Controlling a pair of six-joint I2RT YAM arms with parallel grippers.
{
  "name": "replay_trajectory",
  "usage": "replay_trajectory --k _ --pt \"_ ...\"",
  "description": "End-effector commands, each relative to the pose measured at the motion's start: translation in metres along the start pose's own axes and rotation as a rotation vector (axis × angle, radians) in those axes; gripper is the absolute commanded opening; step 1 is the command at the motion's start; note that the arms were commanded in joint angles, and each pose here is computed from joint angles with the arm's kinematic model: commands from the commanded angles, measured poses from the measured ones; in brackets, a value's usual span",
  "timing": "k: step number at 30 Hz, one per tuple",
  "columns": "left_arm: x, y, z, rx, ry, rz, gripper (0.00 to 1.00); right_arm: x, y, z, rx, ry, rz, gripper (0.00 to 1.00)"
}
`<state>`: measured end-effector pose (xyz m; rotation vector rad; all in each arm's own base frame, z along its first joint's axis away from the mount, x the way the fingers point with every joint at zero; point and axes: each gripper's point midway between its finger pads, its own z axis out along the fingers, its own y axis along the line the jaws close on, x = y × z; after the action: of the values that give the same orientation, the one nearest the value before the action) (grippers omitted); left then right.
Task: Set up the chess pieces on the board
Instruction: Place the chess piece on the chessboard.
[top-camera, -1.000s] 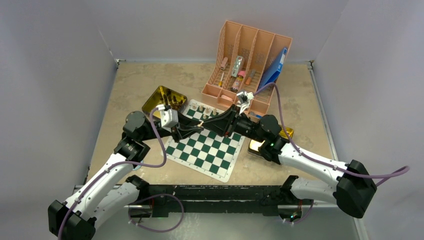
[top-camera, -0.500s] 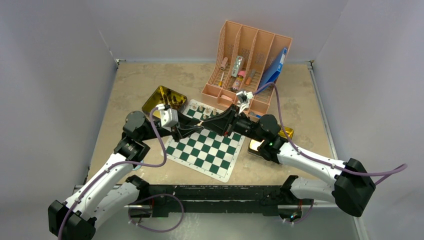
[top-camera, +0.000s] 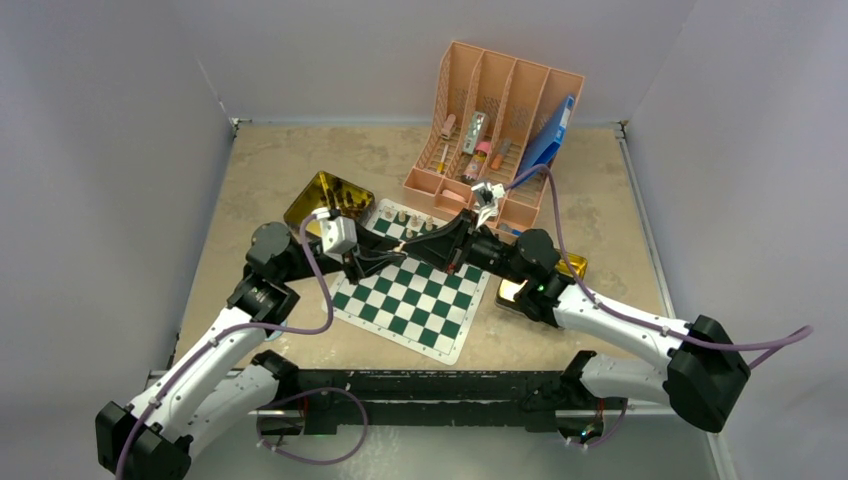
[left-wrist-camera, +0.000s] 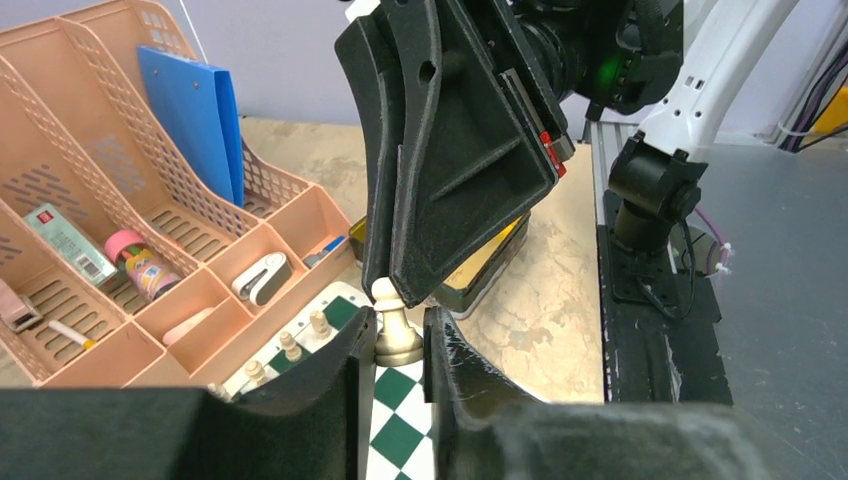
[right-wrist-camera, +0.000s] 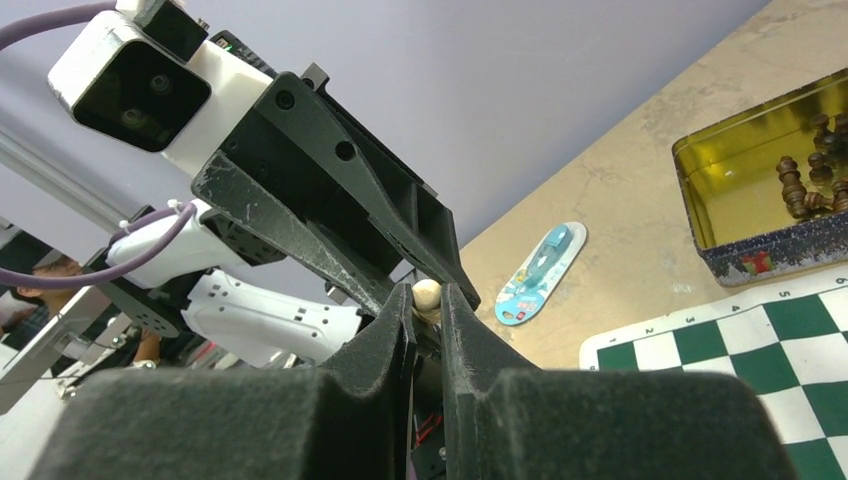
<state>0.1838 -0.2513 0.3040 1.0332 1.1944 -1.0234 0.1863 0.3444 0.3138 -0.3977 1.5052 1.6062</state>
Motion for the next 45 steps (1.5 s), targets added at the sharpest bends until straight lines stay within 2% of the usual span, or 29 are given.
replay_trajectory --k 1,4,5,8,16,22,28,33,39,45 --pt "-0.004 0.001 -0.004 -0.038 0.016 -0.009 0.26 -0.020 0.013 0.004 -0.025 -0.060 -0.064 0.08" --pt "-0.007 0.000 -0.012 -0.073 0.036 0.000 0.51 -0.023 0.005 0.004 0.023 -0.072 -0.093 0.07" --pt "-0.008 0.000 -0.015 -0.090 0.043 0.000 0.55 -0.024 0.001 0.005 0.042 -0.073 -0.100 0.07" --pt "-0.011 0.001 -0.025 -0.149 0.055 0.006 0.60 -0.025 -0.010 0.006 0.098 -0.070 -0.130 0.07" --pt "-0.005 0.003 -0.049 -0.269 0.106 0.021 0.66 -0.030 -0.060 0.009 0.322 -0.071 -0.233 0.06" --pt "-0.001 0.026 -0.076 -0.523 0.069 -0.051 0.68 -0.020 -0.118 0.022 0.514 0.000 -0.316 0.06" --pt "-0.014 0.039 -0.107 -0.751 0.038 -0.195 0.70 0.001 -0.172 0.040 0.631 0.075 -0.356 0.06" --pt "-0.020 0.038 -0.120 -0.801 0.043 -0.183 0.71 0.018 -0.214 0.058 0.711 0.135 -0.384 0.06" --pt "-0.027 0.037 -0.130 -0.832 0.007 -0.154 0.72 0.025 -0.254 0.062 0.824 0.144 -0.432 0.05" --pt "-0.032 0.035 -0.135 -0.843 -0.016 -0.145 0.73 0.043 -0.277 0.067 0.841 0.163 -0.438 0.06"
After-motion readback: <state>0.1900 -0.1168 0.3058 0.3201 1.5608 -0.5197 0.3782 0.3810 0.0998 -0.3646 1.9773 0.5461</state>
